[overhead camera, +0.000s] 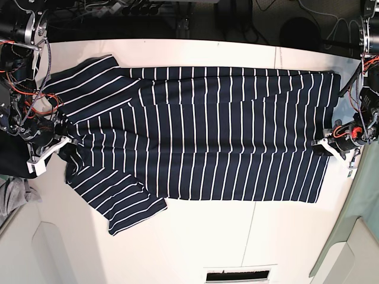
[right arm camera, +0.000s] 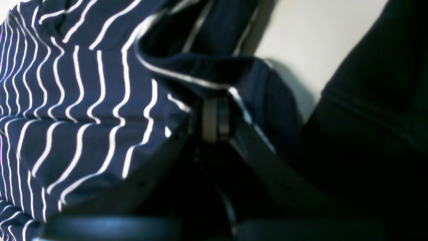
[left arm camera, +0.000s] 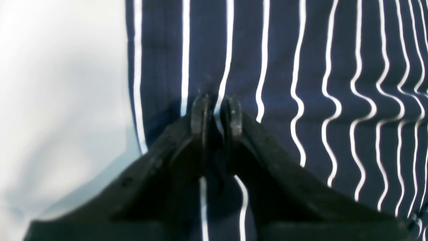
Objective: Layout the t-shirt on the table in an organized manner, then fold the t-shirt properly
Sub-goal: 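Release the edge and grasp the shirt's middle with both grippers, then fold the grasped fabric over onto the shirt with both grippers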
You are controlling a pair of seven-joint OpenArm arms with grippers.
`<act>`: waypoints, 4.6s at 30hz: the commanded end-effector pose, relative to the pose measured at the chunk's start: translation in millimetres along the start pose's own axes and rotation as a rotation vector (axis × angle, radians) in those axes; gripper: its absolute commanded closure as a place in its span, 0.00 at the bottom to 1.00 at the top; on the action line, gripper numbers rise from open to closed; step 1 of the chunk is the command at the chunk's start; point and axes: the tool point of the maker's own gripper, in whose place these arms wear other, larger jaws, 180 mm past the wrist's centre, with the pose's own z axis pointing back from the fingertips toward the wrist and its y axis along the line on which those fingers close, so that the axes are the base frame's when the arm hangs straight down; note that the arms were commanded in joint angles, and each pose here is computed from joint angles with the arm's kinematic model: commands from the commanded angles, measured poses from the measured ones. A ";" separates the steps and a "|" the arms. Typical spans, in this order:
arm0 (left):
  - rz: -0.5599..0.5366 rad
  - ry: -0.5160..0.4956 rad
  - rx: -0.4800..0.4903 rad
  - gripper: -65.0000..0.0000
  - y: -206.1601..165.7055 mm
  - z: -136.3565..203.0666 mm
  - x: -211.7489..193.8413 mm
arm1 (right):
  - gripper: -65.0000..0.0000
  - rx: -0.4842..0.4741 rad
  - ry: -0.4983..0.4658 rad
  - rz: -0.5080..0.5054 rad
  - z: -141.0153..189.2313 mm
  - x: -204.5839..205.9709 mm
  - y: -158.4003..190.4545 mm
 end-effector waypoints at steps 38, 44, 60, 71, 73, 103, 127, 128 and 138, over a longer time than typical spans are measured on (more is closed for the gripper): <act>-0.176 -0.230 0.047 0.58 -1.1 33.1 87.9 | 0.57 -0.236 -0.214 -0.127 -3.5 69.6 -42.3; -0.189 -0.320 0.121 0.58 9.0 37.0 104.9 | 0.57 -0.113 -0.151 -0.146 -22.3 36.9 -15.3; -0.065 -0.332 0.193 0.58 26.0 -6.1 85.5 | 0.57 0.082 -0.185 -0.164 -41.7 42.9 49.6; -0.048 -0.306 0.221 0.58 13.6 -22.5 72.0 | 0.57 0.107 -0.185 -0.159 -43.2 42.4 57.4; -0.052 -0.303 0.201 0.59 10.4 -23.5 70.0 | 0.57 0.115 -0.187 -0.156 -43.0 42.8 58.8; -0.183 -0.233 -0.046 1.00 29.8 62.3 71.4 | 1.00 0.196 -0.164 0.080 35.9 36.5 78.4; -0.029 -0.141 -0.071 1.00 42.7 99.0 -20.4 | 0.40 0.138 -0.109 0.151 70.9 -15.6 58.6; -0.028 -0.139 -0.072 1.00 42.1 98.4 -21.5 | 0.40 0.139 -0.134 0.152 71.4 -6.9 59.2; -0.057 -0.109 -0.053 1.00 44.7 96.6 -28.5 | 0.40 0.081 -0.287 0.146 31.4 87.8 61.9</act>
